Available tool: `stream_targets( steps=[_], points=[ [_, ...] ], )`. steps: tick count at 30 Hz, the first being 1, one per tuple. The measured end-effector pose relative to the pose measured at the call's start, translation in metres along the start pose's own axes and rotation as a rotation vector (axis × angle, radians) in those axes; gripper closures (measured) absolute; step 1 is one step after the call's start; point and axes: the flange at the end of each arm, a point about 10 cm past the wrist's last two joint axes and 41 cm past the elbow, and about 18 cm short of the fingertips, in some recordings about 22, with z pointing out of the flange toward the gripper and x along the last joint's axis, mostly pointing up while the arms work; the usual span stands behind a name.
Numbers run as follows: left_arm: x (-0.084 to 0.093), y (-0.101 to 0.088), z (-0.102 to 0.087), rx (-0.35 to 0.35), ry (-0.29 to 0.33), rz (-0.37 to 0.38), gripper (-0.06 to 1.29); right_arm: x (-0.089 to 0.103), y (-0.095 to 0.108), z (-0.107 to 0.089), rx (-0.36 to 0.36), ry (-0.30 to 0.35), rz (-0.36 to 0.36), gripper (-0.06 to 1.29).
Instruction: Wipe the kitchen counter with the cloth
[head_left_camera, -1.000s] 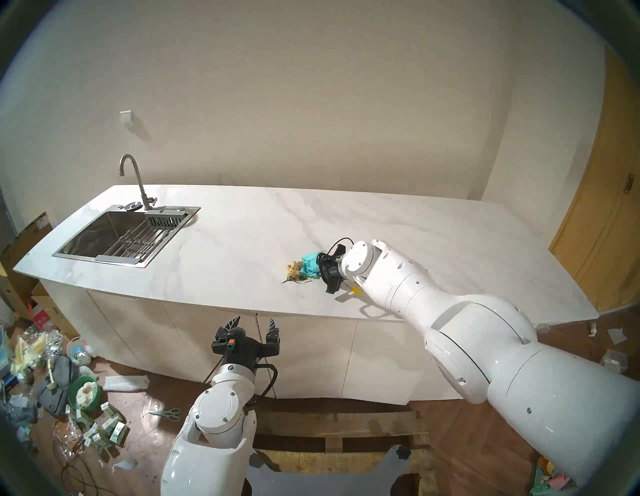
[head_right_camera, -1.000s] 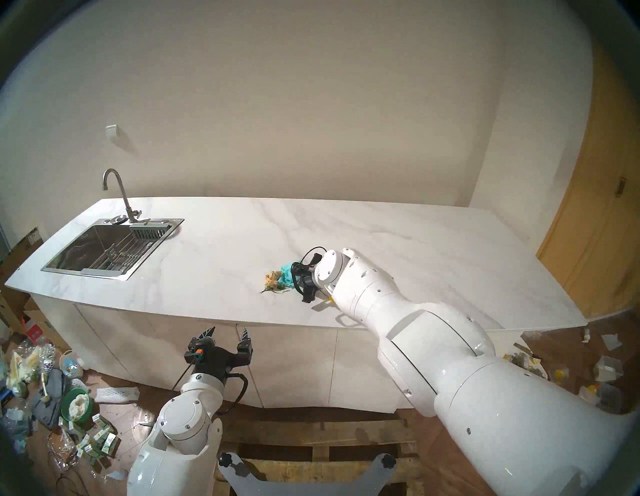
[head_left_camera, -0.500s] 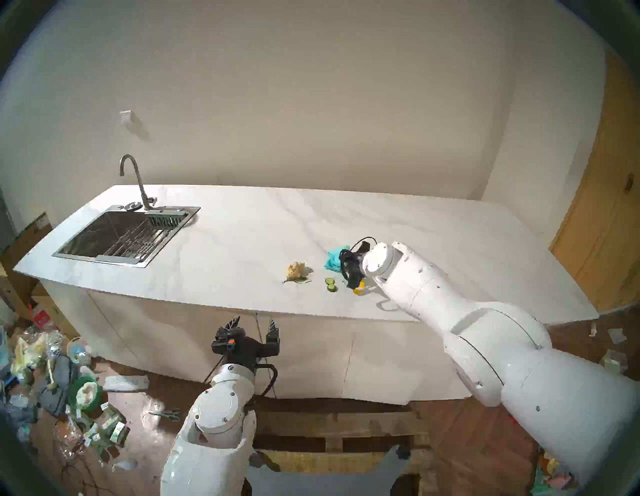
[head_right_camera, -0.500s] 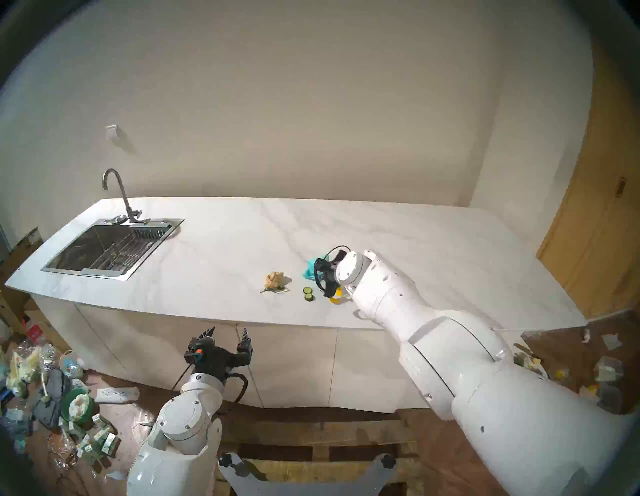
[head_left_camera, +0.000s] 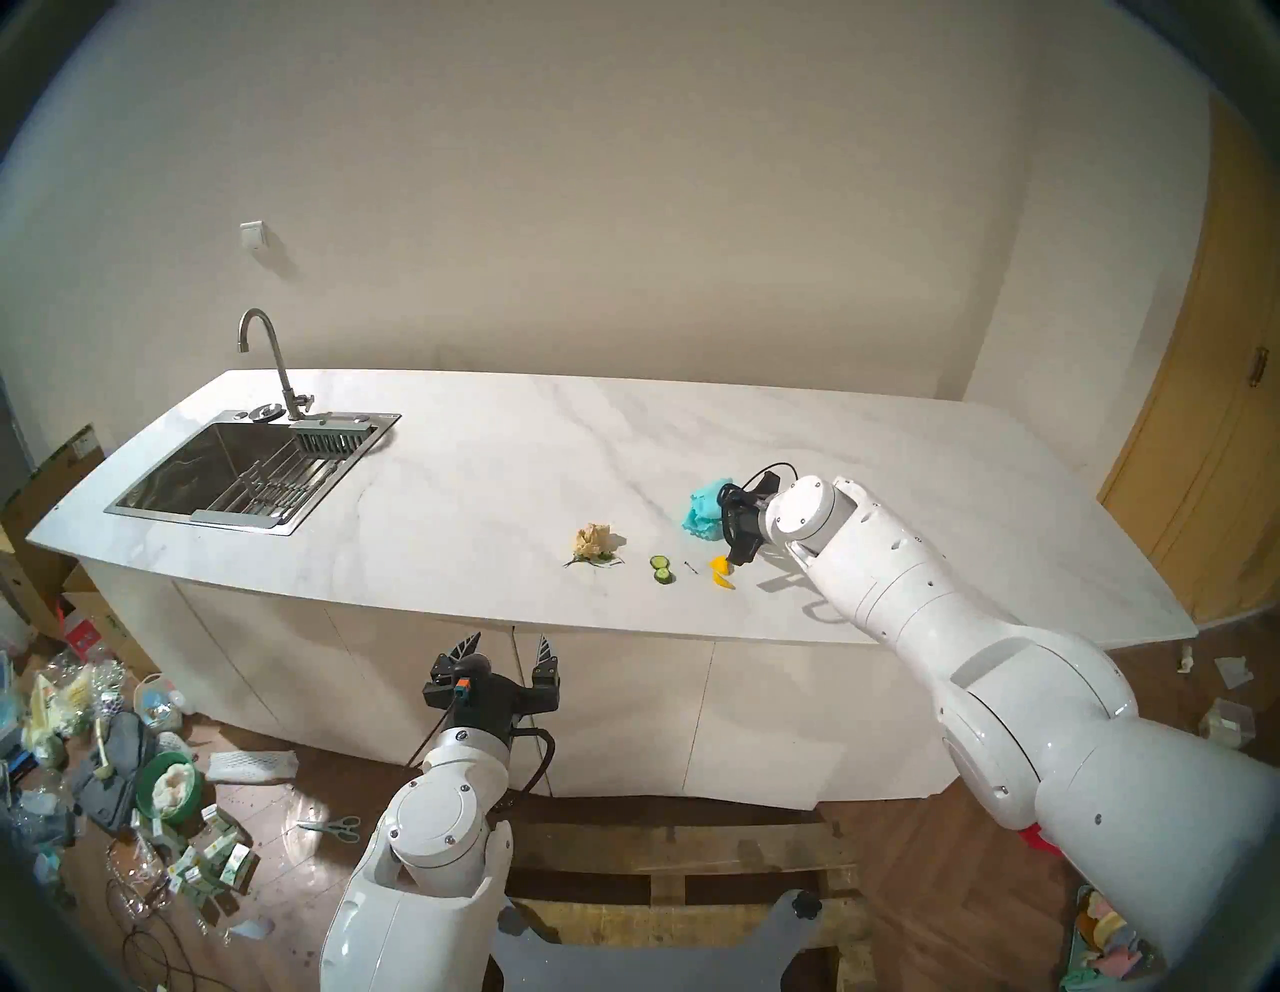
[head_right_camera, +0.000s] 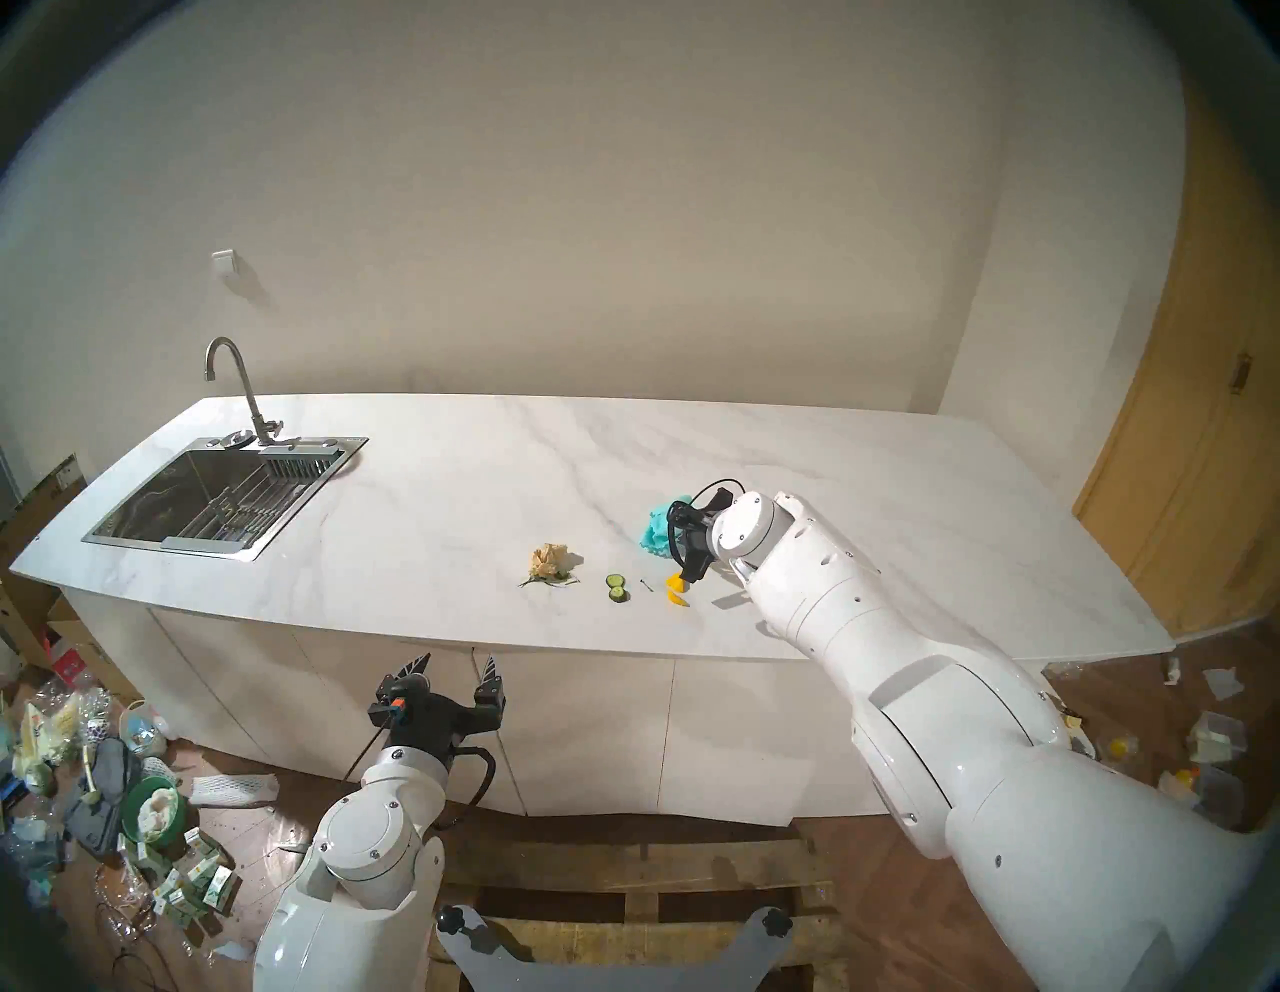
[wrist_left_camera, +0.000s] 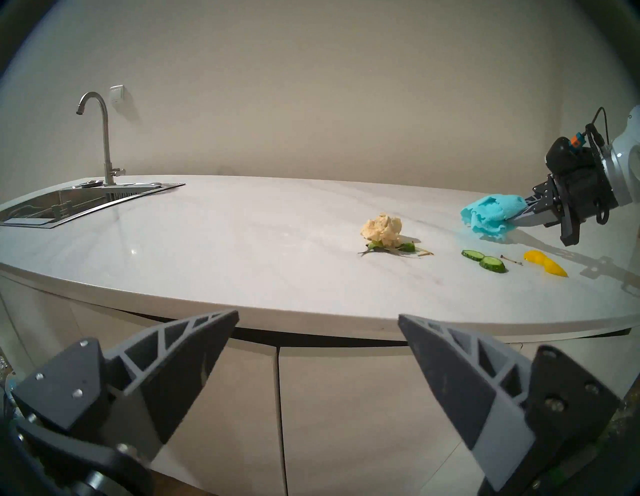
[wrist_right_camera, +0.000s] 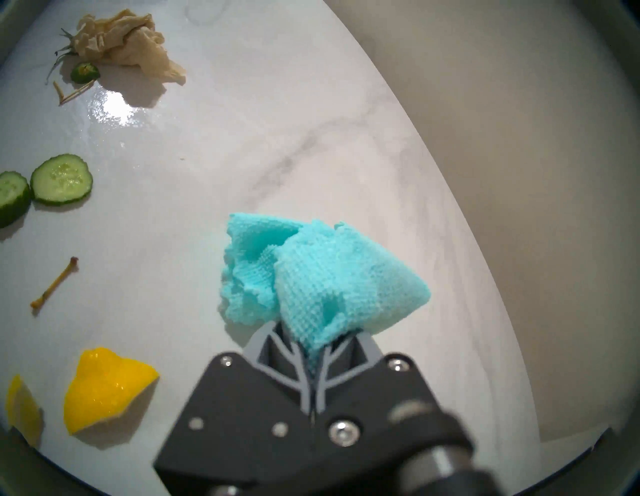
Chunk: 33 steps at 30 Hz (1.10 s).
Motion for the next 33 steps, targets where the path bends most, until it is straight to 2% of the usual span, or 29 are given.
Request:
stream_targets(
  steps=[8, 17, 23, 29, 33],
  points=[
    [0.000, 0.000, 0.000, 0.000, 0.000, 0.000, -0.02, -0.012, 0.022, -0.013, -0.049, -0.015, 0.031, 1.25],
    [0.000, 0.000, 0.000, 0.000, 0.000, 0.001, -0.02, -0.035, 0.043, -0.029, -0.042, -0.063, -0.032, 1.25],
    [0.000, 0.000, 0.000, -0.001, 0.000, 0.001, -0.02, -0.060, 0.052, -0.045, 0.030, -0.096, -0.130, 1.25],
    [0.000, 0.000, 0.000, -0.001, 0.000, 0.001, -0.02, -0.070, 0.057, -0.060, 0.111, -0.092, -0.198, 1.25],
    [0.000, 0.000, 0.000, 0.000, -0.001, 0.001, -0.02, -0.073, 0.062, -0.076, 0.187, -0.075, -0.253, 1.25]
  ],
)
